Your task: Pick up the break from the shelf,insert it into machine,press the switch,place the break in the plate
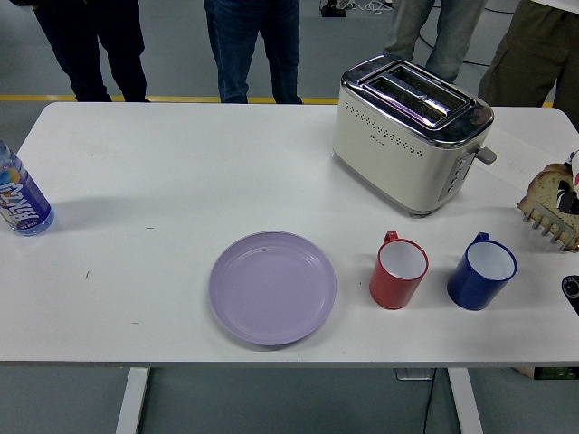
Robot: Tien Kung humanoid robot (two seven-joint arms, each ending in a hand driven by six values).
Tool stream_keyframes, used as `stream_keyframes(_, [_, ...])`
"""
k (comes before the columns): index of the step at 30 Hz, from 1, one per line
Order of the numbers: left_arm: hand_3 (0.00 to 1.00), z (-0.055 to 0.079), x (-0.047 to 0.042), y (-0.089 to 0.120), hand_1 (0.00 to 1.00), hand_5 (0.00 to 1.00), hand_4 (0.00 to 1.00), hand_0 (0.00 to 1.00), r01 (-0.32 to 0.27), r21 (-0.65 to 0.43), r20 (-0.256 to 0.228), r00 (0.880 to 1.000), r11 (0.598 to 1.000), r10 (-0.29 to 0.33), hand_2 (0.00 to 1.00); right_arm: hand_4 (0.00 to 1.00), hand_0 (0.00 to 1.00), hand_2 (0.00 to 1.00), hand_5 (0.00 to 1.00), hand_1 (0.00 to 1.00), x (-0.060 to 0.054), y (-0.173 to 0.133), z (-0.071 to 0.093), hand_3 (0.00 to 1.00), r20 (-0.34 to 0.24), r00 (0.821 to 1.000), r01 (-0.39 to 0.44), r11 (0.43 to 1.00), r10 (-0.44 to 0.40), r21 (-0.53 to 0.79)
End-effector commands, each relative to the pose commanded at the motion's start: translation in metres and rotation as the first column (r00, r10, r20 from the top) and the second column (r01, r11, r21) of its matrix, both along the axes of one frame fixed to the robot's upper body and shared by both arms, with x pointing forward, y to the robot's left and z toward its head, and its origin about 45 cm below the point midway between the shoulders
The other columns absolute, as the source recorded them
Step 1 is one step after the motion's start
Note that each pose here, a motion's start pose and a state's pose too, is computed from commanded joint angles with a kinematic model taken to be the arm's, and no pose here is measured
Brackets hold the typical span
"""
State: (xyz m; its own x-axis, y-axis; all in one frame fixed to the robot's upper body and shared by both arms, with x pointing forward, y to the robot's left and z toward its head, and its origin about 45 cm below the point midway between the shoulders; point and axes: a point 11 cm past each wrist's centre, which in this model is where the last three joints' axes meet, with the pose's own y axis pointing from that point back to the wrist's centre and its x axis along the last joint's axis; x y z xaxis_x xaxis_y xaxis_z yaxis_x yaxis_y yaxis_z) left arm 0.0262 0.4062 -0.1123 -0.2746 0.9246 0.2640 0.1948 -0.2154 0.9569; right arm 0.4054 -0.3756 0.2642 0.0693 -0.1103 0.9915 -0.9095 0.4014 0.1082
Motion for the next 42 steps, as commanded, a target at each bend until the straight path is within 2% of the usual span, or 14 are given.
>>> stream_keyframes(12, [0.731, 0.0, 0.0008, 0.001, 0.473, 0.998, 0.597, 0.362, -0.003, 0.001, 0.003, 1.0, 1.0, 0.003, 0.619, 0.463, 0.273, 0.511, 0.002, 0.352, 0.0, -0.004, 0.02, 0.549, 0.041, 0.999, -0.008, 1.0, 0.009, -0.021])
stream_keyframes(28, [0.731, 0.001, 0.002, 0.002, 0.472, 0.998, 0.597, 0.362, -0.003, 0.003, 0.006, 1.0, 1.0, 0.003, 0.62, 0.465, 0.265, 0.508, 0.002, 0.348, 0.001, -0.002, 0.059, 0.546, 0.108, 0.993, -0.038, 0.997, 0.045, -0.063])
stream_keyframes(42, [0.732, 0.001, 0.0012, 0.003, 0.473, 0.998, 0.597, 0.364, -0.004, 0.005, 0.004, 1.0, 1.0, 0.004, 0.62, 0.472, 0.25, 0.505, 0.002, 0.34, 0.0, 0.003, 0.078, 0.544, 0.131, 0.989, -0.063, 0.995, 0.073, -0.079])
